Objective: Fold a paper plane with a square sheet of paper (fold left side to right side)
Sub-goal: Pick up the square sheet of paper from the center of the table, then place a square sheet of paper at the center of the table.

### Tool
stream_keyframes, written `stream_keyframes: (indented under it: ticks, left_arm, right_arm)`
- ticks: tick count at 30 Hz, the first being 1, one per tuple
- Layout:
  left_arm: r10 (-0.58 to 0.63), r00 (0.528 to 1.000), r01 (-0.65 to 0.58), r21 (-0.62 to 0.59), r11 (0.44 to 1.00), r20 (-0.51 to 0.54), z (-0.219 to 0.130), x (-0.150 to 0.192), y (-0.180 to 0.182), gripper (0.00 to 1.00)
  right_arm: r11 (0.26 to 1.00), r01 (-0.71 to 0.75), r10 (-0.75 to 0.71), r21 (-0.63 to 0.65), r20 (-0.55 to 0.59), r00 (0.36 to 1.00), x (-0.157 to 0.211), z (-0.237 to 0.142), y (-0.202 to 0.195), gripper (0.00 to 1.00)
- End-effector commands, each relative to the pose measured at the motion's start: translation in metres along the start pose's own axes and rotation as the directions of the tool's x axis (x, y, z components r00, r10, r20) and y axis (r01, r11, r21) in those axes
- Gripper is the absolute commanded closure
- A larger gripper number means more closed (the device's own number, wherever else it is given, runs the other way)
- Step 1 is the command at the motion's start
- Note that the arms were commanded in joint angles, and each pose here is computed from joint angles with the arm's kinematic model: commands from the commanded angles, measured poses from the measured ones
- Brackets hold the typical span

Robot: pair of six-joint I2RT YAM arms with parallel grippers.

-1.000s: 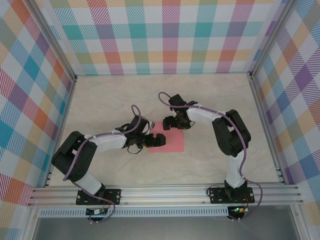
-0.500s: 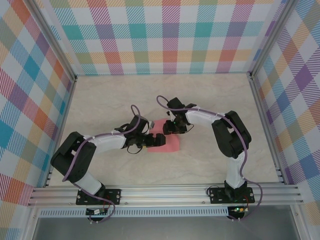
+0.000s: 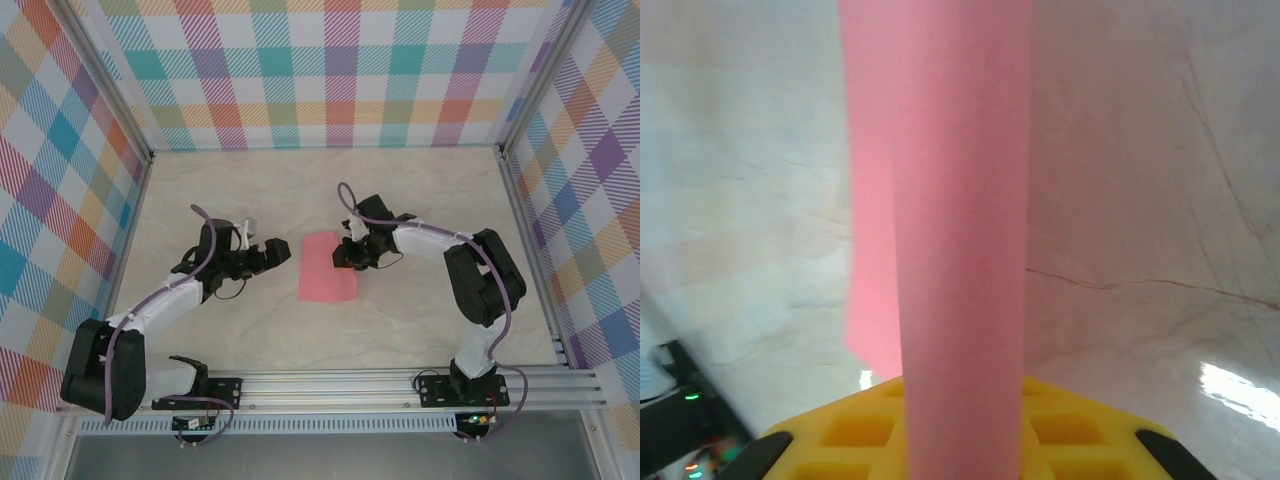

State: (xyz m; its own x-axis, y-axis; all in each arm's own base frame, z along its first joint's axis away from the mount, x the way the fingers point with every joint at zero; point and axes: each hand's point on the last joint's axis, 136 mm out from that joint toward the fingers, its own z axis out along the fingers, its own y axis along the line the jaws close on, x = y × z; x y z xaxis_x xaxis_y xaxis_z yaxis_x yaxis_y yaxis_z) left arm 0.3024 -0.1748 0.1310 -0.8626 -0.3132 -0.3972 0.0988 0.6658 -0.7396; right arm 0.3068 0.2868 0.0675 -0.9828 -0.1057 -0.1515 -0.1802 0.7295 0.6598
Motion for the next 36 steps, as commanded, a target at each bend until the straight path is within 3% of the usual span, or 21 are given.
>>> stream_keyframes:
  ticks: [1,9,18,26,36]
  left_arm:
    - [0.001,1.0,-0.003,0.144,0.99,0.017,-0.014,-0.008,-0.026,0.0]
    - [0.1,0.992,-0.124,0.38,0.917,0.082,-0.044,-0.032,-0.096,0.0]
    - [0.229,0.961,-0.277,0.494,0.824,0.158,-0.073,-0.045,-0.159,0.0]
    - [0.282,0.943,-0.332,0.563,0.757,0.177,-0.081,-0.039,-0.196,0.01]
    - [0.343,0.912,-0.405,0.621,0.671,0.224,-0.098,-0.022,-0.229,0.13]
  right_arm:
    - [0.969,0.078,-0.061,-0.235,0.082,0.995,-0.015,-0.036,0.047,0.79]
    - [0.857,0.298,-0.212,-0.421,0.239,0.948,-0.014,-0.13,0.105,0.79]
    - [0.711,0.469,-0.347,-0.524,0.319,0.882,0.012,-0.202,0.172,0.79]
    - [0.642,0.53,-0.394,-0.554,0.355,0.848,0.029,-0.232,0.206,0.78]
    - [0.633,0.533,-0.386,-0.561,0.368,0.846,0.03,-0.234,0.215,0.77]
